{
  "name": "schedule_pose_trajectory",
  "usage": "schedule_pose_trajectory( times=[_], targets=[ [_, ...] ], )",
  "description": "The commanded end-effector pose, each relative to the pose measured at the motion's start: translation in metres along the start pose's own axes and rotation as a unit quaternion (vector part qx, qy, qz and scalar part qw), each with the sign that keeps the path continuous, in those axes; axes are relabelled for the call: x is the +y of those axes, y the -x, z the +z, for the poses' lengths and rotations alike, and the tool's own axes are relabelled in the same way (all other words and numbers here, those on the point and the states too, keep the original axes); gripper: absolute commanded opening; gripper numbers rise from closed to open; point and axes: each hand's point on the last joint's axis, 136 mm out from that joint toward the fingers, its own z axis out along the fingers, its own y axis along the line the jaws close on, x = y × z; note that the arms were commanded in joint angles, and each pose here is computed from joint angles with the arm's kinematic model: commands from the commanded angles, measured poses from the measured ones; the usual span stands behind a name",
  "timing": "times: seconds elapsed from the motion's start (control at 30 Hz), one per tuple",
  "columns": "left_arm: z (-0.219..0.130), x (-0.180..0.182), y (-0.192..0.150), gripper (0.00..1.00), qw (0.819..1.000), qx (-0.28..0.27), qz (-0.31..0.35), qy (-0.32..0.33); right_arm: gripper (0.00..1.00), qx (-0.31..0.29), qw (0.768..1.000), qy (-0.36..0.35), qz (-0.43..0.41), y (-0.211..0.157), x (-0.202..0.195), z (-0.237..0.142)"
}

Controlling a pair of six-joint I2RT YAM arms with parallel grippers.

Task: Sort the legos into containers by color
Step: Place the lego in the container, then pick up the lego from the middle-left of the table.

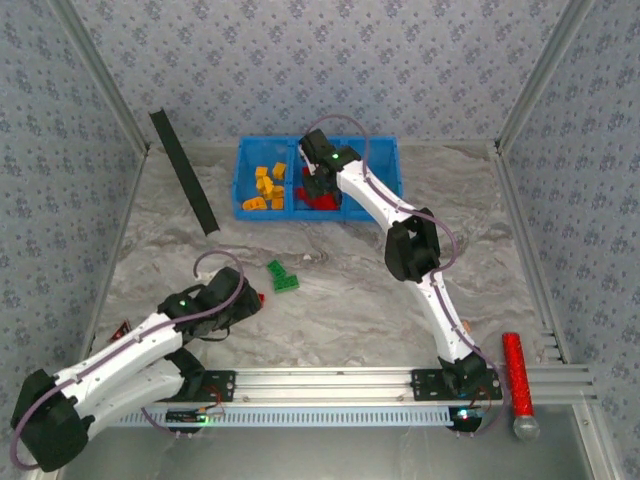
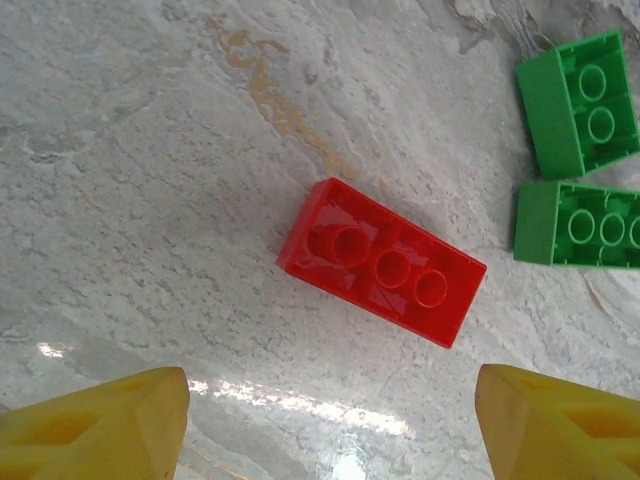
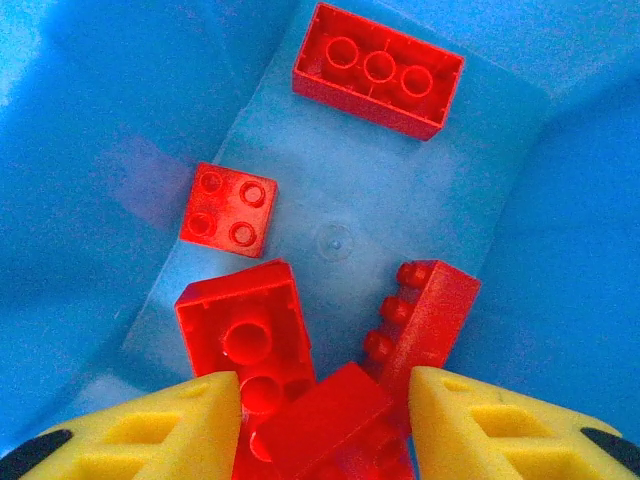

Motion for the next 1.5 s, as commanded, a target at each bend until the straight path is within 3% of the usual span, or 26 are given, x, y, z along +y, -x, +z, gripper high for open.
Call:
schedule_pose_trajectory(
  times=[0.0, 0.5, 1.13, 1.4, 1.47],
  targets=[
    [-0.002, -0.006, 0.012, 0.76, 0.999, -0.033, -0.040, -0.016, 0.50, -0.026, 1.000, -0.005, -0.010, 0.017, -0.004, -0.023],
    [0.020, -0.016, 0.011, 0.78, 0.995, -0.031, -0.093, -0.019, 0.56, -0.094, 0.994, 0.012, -0.057, 0.017, 0.010, -0.090],
    [0.046, -0.026, 0.017, 0.71, 0.992, -0.012, -0.123, 0.037, 0.58, -0.067, 0.996, -0.032, -0.058, -0.089, 0.015, -0.127],
    [0.075, -0.020, 0.000, 0.55, 0.991, 0.047, -0.102, 0.068, 0.58, -0.064, 0.996, -0.038, -0.048, -0.118, 0.014, -0.139],
    [0.081, -0.021, -0.005, 0.48, 0.991, 0.062, -0.099, 0.070, 0.58, -0.068, 0.996, -0.039, -0.045, -0.123, 0.013, -0.144]
  ],
)
